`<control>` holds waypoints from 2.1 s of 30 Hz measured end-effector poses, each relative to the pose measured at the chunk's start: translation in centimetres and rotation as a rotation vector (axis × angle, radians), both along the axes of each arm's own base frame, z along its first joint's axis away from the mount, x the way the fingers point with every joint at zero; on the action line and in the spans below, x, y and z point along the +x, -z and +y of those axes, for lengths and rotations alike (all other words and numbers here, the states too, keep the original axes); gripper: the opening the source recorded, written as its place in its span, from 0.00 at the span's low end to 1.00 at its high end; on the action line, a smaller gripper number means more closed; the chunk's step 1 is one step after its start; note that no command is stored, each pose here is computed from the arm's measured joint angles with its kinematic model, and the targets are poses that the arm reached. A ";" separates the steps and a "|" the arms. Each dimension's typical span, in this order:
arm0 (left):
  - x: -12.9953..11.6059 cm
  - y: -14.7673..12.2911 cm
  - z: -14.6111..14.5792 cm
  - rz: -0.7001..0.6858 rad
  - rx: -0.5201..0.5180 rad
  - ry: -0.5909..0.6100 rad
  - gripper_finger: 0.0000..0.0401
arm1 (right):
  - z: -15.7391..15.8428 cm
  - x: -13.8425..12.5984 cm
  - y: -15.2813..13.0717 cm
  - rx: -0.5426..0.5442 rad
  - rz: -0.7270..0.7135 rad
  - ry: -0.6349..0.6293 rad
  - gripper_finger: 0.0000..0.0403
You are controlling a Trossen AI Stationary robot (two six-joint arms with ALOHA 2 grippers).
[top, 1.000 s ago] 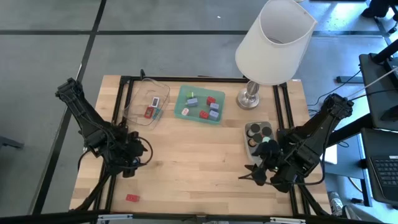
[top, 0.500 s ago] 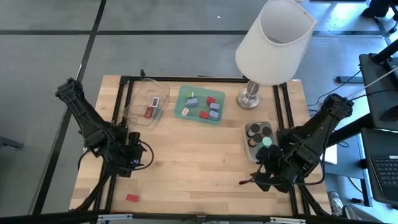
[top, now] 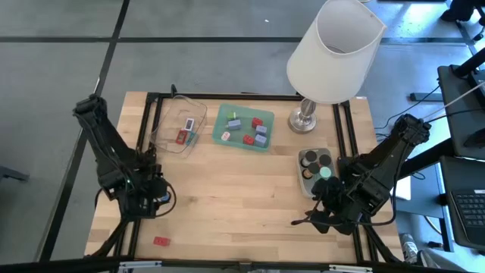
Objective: Pick & Place Office items
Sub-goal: Put the blue hourglass into the gray bin
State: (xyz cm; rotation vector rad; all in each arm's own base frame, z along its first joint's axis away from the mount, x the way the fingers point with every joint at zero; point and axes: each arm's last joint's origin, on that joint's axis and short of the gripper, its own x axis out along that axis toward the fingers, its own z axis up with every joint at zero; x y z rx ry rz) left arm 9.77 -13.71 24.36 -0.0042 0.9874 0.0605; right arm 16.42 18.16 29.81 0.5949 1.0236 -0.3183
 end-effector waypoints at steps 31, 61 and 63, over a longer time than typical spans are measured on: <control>-2.1 4.0 -1.4 0.130 0.082 -0.077 0.87 | 0.1 0.1 -0.1 0.008 -0.010 0.001 0.77; -1.0 4.6 -2.0 0.055 0.089 -0.141 0.51 | 0.1 0.1 -0.1 0.009 -0.010 0.001 0.77; 0.0 4.4 -1.6 -0.017 0.079 -0.211 0.51 | 0.1 0.1 -0.1 0.009 -0.010 0.000 0.77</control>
